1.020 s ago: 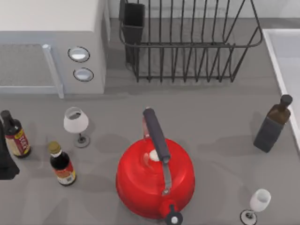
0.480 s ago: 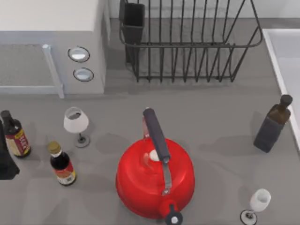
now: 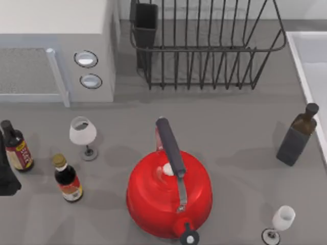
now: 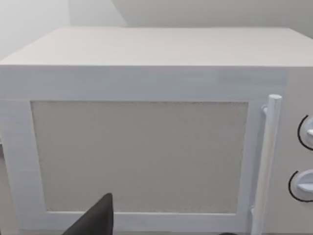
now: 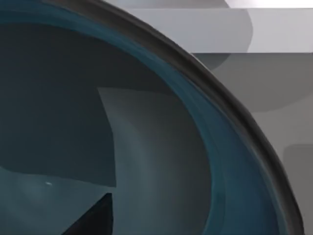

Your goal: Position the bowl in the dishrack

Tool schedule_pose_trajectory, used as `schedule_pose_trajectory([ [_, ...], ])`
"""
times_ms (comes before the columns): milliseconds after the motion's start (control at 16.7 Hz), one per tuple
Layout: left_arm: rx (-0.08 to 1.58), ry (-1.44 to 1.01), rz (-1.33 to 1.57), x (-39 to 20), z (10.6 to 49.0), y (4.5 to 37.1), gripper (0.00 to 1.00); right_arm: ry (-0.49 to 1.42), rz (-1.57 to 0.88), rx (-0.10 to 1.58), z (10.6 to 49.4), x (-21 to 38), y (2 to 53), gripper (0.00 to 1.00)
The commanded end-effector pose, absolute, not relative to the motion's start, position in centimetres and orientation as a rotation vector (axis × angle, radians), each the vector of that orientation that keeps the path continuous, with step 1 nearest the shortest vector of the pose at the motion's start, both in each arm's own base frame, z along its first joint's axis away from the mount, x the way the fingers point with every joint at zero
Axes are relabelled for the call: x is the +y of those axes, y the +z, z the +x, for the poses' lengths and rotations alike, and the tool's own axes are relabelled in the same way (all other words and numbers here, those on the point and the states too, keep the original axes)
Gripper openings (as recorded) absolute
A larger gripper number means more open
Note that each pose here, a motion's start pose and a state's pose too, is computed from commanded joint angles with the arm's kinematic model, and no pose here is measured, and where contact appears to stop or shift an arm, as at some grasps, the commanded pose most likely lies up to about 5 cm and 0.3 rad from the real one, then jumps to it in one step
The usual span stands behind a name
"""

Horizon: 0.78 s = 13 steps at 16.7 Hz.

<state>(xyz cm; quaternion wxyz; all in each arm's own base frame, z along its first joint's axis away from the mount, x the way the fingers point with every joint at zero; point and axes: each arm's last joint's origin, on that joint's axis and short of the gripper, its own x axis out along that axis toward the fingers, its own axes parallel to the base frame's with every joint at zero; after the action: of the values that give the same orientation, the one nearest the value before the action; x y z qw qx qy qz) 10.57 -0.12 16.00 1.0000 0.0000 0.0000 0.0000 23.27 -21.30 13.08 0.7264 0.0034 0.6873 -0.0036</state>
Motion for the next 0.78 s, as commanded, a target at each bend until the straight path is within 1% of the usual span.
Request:
schedule_pose_trajectory([
  [60,0.000,0.000,0.000,-0.12,10.57,16.00,1.00,-0.008,0.007,1.516,23.27,-21.30,13.08,1.00],
  [780,0.000,0.000,0.000,-0.12,10.57,16.00,1.00,-0.008,0.007,1.516,23.27,-21.30,13.08,0.10],
])
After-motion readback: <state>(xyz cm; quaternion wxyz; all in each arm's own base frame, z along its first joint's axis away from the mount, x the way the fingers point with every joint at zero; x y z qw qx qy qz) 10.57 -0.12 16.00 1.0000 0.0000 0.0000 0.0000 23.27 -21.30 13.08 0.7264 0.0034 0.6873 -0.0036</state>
